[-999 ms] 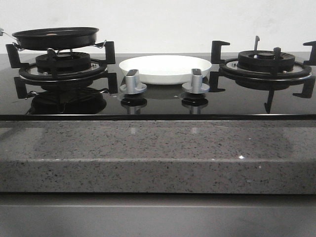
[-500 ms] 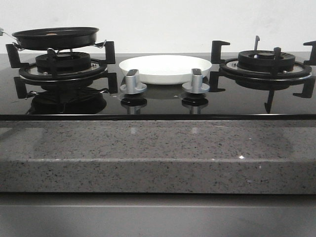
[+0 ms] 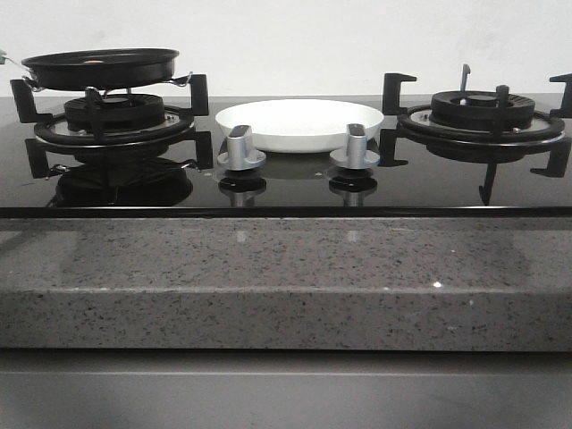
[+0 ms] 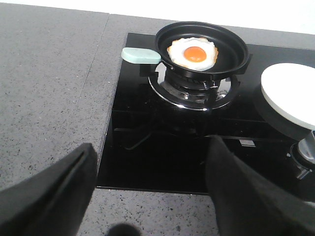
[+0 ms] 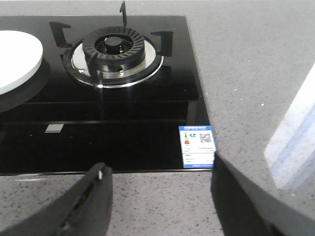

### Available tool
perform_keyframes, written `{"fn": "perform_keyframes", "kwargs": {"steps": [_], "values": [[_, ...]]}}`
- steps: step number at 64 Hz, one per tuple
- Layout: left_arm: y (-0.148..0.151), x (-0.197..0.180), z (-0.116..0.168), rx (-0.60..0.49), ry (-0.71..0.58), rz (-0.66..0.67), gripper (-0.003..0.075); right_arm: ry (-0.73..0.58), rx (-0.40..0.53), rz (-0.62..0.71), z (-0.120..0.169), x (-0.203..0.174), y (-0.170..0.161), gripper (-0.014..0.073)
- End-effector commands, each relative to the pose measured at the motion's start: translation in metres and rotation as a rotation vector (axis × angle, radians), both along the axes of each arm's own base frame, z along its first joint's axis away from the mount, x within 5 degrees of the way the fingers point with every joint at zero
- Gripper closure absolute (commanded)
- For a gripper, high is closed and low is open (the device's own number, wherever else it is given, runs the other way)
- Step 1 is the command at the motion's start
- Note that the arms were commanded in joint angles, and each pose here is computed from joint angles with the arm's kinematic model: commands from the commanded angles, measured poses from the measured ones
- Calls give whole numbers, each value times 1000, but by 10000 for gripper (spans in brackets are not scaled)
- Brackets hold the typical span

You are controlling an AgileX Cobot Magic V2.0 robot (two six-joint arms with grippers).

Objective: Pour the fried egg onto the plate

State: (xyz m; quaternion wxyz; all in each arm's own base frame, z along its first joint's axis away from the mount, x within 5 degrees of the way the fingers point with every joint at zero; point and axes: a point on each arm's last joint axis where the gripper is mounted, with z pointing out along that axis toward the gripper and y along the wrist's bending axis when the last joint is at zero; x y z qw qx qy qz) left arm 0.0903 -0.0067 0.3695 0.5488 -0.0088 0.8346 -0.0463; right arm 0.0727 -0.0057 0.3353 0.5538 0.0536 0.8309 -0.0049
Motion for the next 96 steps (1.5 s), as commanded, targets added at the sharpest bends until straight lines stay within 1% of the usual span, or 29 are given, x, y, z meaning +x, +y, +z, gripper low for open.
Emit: {"fn": "perform_keyframes", "kwargs": {"steps": [1, 7, 10, 13, 22, 32, 39, 45, 50, 55, 60, 67, 79, 96], "values": [[-3, 2, 15, 13, -95, -39, 230, -60, 17, 29, 19, 10, 3, 111], [-9, 4, 17, -4, -114, -93, 230, -15, 27, 124, 27, 22, 11, 111], [-12, 5, 17, 20, -114, -139, 230, 6, 27, 183, 31, 30, 16, 111], [-17, 7, 15, 44, -103, -188, 230, 23, 28, 227, 35, 40, 20, 111], [-30, 12, 11, 47, -60, -296, 230, 88, 34, 345, 42, 76, 34, 111], [-38, 12, 11, 41, -68, -368, 230, 186, 32, 438, 51, 121, 55, 111], [-40, 12, 12, 36, -77, -380, 230, 275, 26, 490, 51, 157, 72, 111], [-40, 12, 12, 36, -77, -380, 230, 359, 32, 507, 48, 185, 79, 125], [-40, 12, 12, 36, -77, -380, 230, 440, 50, 507, 41, 213, 85, 179], [-40, 12, 12, 36, -77, -380, 230, 480, 69, 507, 40, 236, 91, 228], [-40, 12, 12, 36, -77, -380, 230, 506, 93, 505, 36, 257, 97, 248], [-40, 12, 12, 36, -77, -380, 230, 536, 136, 496, 31, 287, 102, 249], [-40, 12, 12, 36, -77, -380, 230, 603, 165, 488, 17, 327, 108, 249], [-40, 12, 12, 36, -78, -380, 230, 663, 204, 468, -5, 367, 114, 256]]}}
